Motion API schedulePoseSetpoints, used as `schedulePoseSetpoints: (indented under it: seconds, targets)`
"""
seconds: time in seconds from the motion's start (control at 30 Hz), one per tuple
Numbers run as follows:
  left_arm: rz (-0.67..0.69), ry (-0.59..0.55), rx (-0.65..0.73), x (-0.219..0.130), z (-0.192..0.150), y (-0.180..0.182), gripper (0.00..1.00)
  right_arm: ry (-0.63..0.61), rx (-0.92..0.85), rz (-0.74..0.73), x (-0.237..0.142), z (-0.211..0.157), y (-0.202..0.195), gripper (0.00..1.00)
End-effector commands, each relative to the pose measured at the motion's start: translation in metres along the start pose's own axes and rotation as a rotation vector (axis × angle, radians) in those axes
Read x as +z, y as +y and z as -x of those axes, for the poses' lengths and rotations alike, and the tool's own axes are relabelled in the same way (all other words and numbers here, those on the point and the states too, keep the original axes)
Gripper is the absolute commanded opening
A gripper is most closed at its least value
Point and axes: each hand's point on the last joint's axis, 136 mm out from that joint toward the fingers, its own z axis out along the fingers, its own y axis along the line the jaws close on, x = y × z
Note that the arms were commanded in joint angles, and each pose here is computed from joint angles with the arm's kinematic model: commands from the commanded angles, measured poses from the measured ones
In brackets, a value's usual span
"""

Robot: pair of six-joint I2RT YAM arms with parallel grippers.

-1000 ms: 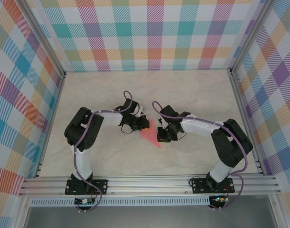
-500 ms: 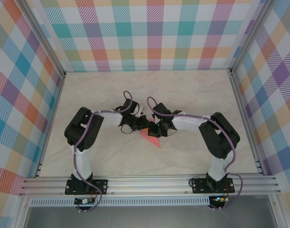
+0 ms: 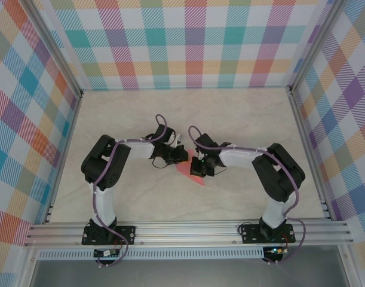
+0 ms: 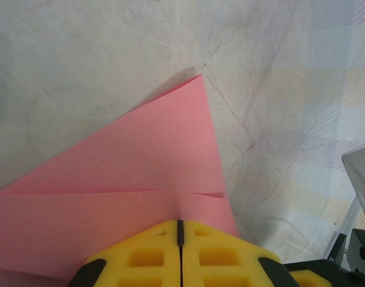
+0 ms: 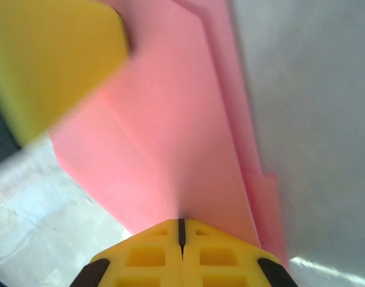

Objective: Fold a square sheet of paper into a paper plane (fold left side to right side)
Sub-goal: Fourth fold the wing at the center of the table.

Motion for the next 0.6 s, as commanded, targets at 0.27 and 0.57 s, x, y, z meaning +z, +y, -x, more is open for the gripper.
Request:
schedulePoseSetpoints:
  seconds: [0.27, 0.57]
  targets:
    - [0.078, 0.002, -0.011, 0.0, -0.002, 0.018, 0.07, 0.121, 0.066, -0.193, -0.021, -0.072, -0.074, 0.06]
    - [-0.051, -0.078, 0.045, -0.043, 0.018, -0.041, 0.35, -0.087, -0.154, -0.135, -0.066, -0.029, -0.037, 0.42]
